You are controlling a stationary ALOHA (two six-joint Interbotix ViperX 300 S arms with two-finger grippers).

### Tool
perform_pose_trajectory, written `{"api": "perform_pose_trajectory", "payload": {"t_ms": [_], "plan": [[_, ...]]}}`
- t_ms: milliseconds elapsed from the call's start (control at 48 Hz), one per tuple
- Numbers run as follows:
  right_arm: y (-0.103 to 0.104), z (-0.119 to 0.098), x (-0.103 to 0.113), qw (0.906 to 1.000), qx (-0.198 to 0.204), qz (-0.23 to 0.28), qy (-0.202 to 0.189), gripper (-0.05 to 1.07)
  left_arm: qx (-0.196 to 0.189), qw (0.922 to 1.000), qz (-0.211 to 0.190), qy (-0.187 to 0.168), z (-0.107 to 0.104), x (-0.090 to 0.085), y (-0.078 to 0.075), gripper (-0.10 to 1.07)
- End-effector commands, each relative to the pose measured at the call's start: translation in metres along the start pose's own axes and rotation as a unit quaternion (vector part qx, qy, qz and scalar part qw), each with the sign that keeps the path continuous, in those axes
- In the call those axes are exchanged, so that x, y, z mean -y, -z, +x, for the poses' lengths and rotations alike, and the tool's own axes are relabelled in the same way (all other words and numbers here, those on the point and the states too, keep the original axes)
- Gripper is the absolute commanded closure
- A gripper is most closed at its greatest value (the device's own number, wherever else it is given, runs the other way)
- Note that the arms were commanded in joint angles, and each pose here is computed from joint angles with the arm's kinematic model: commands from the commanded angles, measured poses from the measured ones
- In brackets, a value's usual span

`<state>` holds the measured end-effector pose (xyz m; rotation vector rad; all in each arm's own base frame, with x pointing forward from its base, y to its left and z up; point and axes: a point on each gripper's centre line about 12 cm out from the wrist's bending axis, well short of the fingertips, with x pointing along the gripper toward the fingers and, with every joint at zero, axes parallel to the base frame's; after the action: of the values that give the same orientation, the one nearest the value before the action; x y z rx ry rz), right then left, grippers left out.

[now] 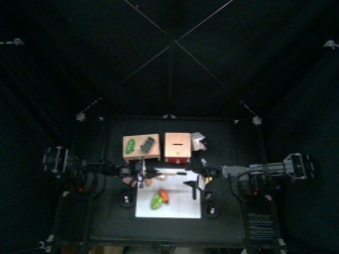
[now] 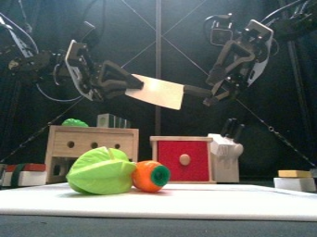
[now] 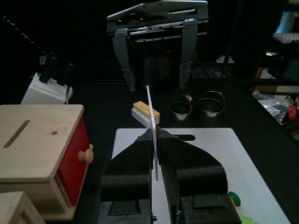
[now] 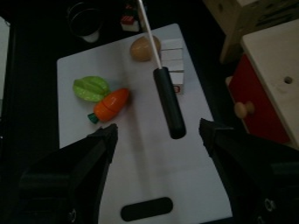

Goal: Reorient right arm

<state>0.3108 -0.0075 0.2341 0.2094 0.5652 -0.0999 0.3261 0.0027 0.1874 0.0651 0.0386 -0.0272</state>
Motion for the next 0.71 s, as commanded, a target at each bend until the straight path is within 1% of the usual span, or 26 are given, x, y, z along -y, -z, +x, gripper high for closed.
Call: {"api": "perform_pose_trajectory", "payload": {"t_ms": [0,167,417,562,688], "plan": [[-0.01,-0.003,-0.002,0.9998,0.017,0.001,-0.004,0.01,0.01,0.9999,0.001,0.005,0.002,0.004,-0.004,0.55],[0.004,0.008,-0.001,0.9999,-0.011,0.006,0.0,0.0,0.005,1.0,0.001,0.006,-0.002,0.004,-0.001,0.55],[-0.009,0.009,-0.001,0.9999,0.004,-0.01,0.001,0.0,0.003,0.9999,0.002,0.01,-0.001,0.007,0.0,0.55],[-0.005,0.011,-0.001,0.9999,-0.005,-0.009,0.003,0.01,-0.001,0.9999,0.002,0.012,-0.004,0.008,0.003,0.55],[0.004,0.008,-0.001,0.9997,-0.021,0.007,0.003,0.0,-0.014,0.9999,0.001,0.007,-0.017,0.006,0.01,0.55]]}}
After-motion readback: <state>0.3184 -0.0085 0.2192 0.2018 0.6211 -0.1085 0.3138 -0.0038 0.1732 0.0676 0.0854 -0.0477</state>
